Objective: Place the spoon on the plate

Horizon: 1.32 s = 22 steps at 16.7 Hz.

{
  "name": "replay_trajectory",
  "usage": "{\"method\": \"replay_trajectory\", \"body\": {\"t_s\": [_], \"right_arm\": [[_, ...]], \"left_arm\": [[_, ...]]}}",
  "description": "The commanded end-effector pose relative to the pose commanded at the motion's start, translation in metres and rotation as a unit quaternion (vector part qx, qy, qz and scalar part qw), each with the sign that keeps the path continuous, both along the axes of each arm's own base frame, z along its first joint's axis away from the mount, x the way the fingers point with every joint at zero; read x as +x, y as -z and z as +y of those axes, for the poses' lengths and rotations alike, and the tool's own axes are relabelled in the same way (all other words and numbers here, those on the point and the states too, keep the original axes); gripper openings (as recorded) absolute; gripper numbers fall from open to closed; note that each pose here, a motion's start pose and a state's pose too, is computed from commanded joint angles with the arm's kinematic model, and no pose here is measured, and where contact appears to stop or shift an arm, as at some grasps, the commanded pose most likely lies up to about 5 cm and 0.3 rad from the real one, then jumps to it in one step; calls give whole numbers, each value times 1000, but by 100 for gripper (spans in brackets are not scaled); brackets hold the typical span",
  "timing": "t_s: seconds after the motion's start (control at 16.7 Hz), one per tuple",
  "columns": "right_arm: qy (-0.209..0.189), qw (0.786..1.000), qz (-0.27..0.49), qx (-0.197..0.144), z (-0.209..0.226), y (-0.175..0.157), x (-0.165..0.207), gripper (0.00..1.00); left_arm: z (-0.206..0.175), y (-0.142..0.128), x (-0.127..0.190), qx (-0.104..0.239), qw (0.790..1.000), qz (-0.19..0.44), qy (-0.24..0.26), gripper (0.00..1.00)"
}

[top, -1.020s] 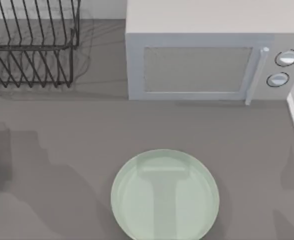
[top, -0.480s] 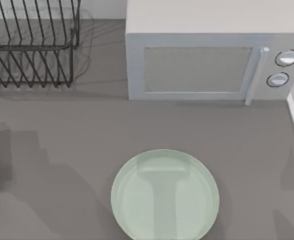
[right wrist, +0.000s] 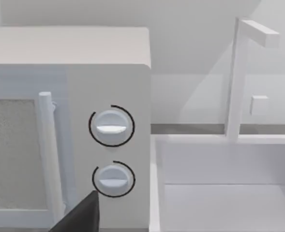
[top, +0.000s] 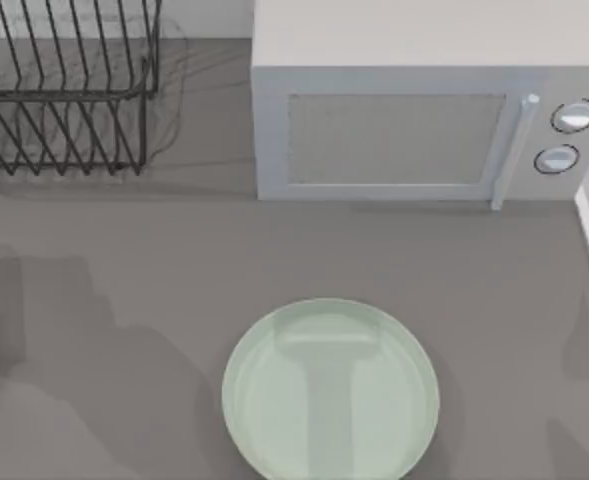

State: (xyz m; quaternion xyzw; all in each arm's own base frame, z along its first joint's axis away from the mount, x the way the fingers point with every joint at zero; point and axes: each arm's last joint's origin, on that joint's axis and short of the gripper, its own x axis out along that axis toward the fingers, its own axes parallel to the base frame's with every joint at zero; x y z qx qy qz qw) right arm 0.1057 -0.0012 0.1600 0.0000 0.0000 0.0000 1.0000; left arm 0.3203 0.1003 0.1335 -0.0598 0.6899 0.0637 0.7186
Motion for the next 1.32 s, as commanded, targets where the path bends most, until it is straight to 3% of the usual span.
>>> {"method": "replay_trajectory", "body": {"t_s": [0.48, 0.96, 1.32], "right_arm": [[0, 1000, 0, 0, 0, 0, 0, 100], [0, 1000, 0, 0, 0, 0, 0, 100], [0, 1000, 0, 0, 0, 0, 0, 100]], "left_arm": [[-2, -80, -5, -2, 1000, 4, 2, 0], [-10, -77, 2, -3, 1000, 11, -14, 0], [-76, -67, 31, -4, 993, 34, -113, 0]]}}
